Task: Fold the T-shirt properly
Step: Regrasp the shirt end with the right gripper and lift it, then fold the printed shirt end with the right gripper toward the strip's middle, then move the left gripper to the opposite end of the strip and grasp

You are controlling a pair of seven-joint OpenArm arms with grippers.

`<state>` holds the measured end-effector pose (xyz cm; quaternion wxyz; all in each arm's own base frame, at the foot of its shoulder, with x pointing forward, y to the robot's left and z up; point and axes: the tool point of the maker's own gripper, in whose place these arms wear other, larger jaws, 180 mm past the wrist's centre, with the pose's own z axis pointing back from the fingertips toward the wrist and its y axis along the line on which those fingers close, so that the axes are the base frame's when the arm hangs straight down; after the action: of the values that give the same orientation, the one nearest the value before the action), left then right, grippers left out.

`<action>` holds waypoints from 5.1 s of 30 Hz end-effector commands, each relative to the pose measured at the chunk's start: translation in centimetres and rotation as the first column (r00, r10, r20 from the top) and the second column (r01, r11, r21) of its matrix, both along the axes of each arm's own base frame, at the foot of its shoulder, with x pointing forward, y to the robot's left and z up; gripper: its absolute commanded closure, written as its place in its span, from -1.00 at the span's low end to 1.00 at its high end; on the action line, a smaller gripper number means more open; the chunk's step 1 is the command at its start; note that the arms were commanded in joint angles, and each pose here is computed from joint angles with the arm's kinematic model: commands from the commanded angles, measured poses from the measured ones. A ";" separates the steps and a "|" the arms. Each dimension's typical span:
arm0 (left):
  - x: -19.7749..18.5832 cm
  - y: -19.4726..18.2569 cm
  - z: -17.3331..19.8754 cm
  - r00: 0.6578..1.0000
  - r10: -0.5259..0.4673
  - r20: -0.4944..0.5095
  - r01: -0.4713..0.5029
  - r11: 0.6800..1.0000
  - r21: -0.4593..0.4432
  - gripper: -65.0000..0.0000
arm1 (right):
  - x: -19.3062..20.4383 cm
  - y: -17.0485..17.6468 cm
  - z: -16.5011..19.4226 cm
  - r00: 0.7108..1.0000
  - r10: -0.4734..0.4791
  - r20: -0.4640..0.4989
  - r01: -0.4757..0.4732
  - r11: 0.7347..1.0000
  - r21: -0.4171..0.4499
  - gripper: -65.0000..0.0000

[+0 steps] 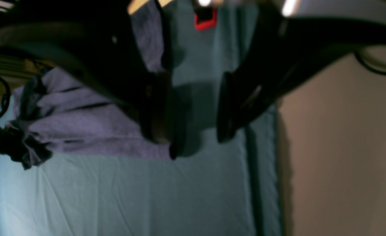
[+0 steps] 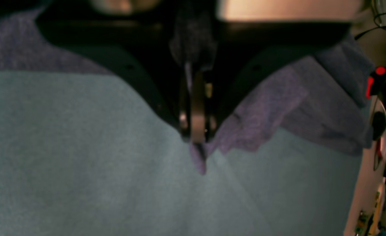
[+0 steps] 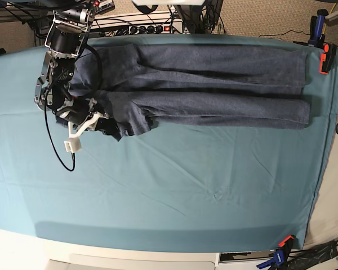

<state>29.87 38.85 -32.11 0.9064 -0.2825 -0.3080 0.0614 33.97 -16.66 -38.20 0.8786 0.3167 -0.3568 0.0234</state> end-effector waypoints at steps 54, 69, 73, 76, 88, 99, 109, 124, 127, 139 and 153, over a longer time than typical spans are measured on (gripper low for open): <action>1.0 1.2 2.4 0.998 0.012 0.064 -0.014 1.000 0.021 0.29 | -12.2 4.2 5.7 0.962 0.262 0.071 -0.253 0.961 -0.112 1.00; 1.0 1.2 2.4 0.998 0.012 0.064 -0.014 1.000 0.021 0.29 | -14.2 3.5 4.3 0.956 0.293 -0.019 -0.293 0.946 -0.140 0.86; 1.0 1.2 2.4 0.998 0.012 0.064 -0.014 1.000 0.021 0.29 | -15.0 3.0 4.0 0.951 0.307 -0.045 -0.310 0.940 -0.145 0.50; 1.0 1.2 2.4 0.998 0.012 0.064 -0.014 1.000 0.021 0.29 | -15.0 3.5 5.2 0.946 0.323 -0.006 -0.322 0.943 -0.084 0.50; 1.2 1.3 2.6 0.997 0.021 0.077 -0.022 1.000 0.020 0.29 | -14.7 6.1 9.7 0.932 0.328 0.155 -0.350 0.925 0.149 0.50; 1.1 2.0 3.2 0.996 0.025 0.080 -0.028 0.999 0.040 0.29 | -14.7 4.8 7.4 0.940 0.333 0.075 -0.335 0.942 0.013 0.60; -0.1 4.9 5.2 0.999 0.023 0.046 -0.029 0.991 0.129 0.29 | -8.7 -2.2 5.4 0.987 0.122 0.108 -0.067 0.906 -0.417 1.00; -4.9 2.5 -1.4 0.992 0.006 -0.128 0.003 0.998 0.064 0.18 | -4.6 -4.5 8.0 0.970 0.096 0.221 0.043 0.835 -0.548 0.83; -4.9 1.3 -2.4 0.992 0.000 -0.128 0.004 1.000 0.030 0.18 | -4.7 -4.3 8.0 0.967 0.119 0.224 0.026 0.833 -0.553 0.48; -4.8 -2.8 -5.3 0.991 -0.021 -0.129 0.010 0.997 -0.079 0.18 | -4.5 -4.2 8.3 0.963 0.118 0.241 0.034 0.837 -0.547 0.42; -4.8 -4.2 -6.2 0.991 -0.026 -0.130 0.011 0.993 -0.115 0.18 | -4.5 -3.7 8.2 0.963 0.115 0.244 0.034 0.847 -0.531 0.42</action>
<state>24.21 33.73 -39.61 0.9089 -0.3389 -0.2233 0.0956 28.74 -20.56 -31.50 0.8887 0.0635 -0.4191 0.1746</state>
